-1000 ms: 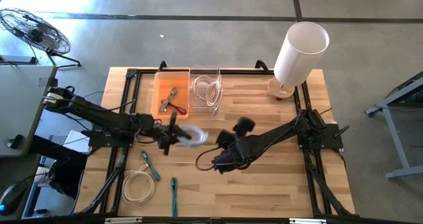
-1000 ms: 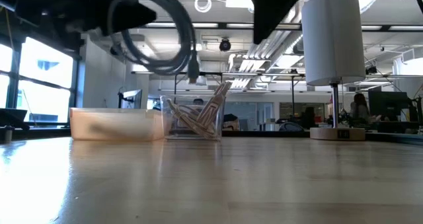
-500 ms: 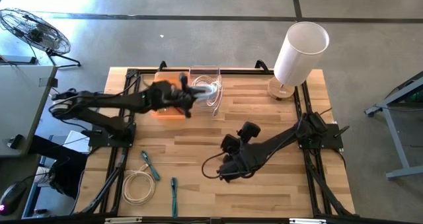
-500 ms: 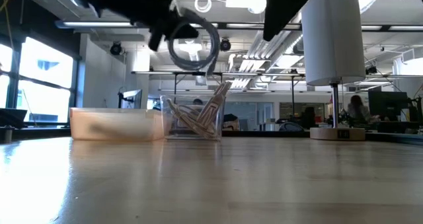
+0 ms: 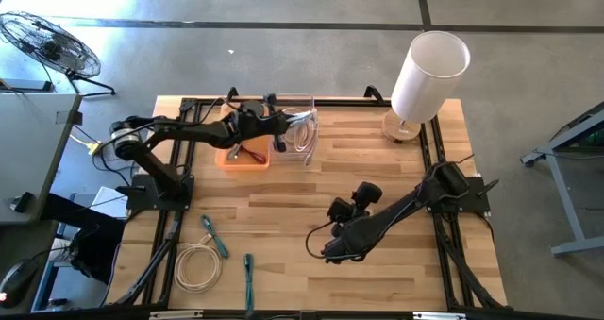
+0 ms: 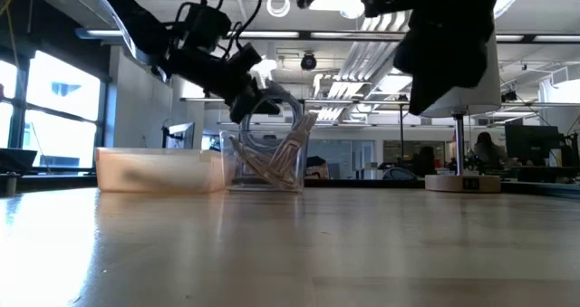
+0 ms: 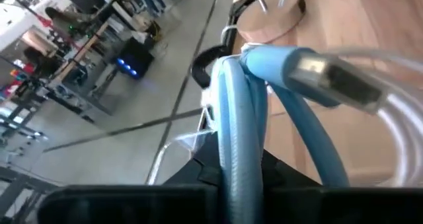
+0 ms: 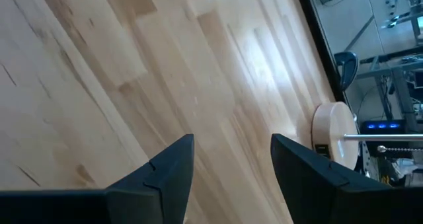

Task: Pick & Place USB Port
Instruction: Put the blue HDMI cable into the transparent bin

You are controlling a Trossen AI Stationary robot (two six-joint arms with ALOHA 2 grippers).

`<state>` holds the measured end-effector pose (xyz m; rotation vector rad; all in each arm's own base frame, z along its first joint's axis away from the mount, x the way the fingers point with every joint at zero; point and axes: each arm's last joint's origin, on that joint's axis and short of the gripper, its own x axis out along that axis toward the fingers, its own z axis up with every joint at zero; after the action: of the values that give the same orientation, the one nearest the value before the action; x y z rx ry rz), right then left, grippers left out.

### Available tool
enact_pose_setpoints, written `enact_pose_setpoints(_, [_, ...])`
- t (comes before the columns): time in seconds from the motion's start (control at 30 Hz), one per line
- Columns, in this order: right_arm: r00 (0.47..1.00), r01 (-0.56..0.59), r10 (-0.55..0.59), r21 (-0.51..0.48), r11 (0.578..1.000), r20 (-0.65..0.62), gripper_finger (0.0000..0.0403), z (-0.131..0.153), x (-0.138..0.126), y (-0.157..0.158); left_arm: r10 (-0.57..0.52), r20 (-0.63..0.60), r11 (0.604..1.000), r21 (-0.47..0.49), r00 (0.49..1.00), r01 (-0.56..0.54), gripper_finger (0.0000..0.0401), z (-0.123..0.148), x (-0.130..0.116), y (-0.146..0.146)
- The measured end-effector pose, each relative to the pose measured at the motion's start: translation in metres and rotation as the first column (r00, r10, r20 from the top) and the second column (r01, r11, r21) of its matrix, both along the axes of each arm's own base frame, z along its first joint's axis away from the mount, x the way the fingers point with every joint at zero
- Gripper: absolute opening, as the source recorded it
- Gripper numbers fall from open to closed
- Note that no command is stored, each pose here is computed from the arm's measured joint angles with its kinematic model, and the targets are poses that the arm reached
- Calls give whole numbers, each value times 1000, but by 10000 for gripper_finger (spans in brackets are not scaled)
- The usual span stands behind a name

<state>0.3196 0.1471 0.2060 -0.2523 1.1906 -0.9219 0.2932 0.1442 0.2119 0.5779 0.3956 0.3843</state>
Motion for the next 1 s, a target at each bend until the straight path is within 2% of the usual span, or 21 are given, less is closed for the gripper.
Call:
enact_pose_setpoints(0.1, [1000, -1, 1, 3, 1000, -15, 192, -7, -3, 1, -3, -28, 1000, -13, 1000, 2, 62, -8, 2, 0])
enact_pose_setpoints(0.27, [1000, -4, 4, 0, 1000, -19, 192, -11, -5, 0, -2, -7, 1000, -9, 1000, 2, 116, -6, 3, 0])
enact_pose_setpoints(0.37, [1000, -14, 14, 3, 1000, -20, 192, -12, -4, 1, -32, 44, 999, -22, 998, 33, 143, 5, 2, -1])
enact_pose_setpoints(0.5, [1000, -14, 14, 5, 1000, -21, 192, -12, -4, 1, -76, 35, 995, -68, 996, 78, 171, 28, 3, -2])
enact_pose_setpoints(0.6, [1000, -16, 17, 9, 1000, -21, 192, -12, -4, 2, -113, -17, 987, -115, 993, 110, 190, 45, 6, -3])
enact_pose_setpoints(0.77, [1000, -23, 23, 12, 1000, -18, 192, -12, -5, 4, -126, -117, 980, -172, 985, 105, 217, 66, 10, -4])
enact_pose_setpoints(1.0, [999, -31, 31, 15, 999, -8, 192, -12, -6, 7, -123, -160, 975, -202, 979, 89, 227, 72, 9, -4])
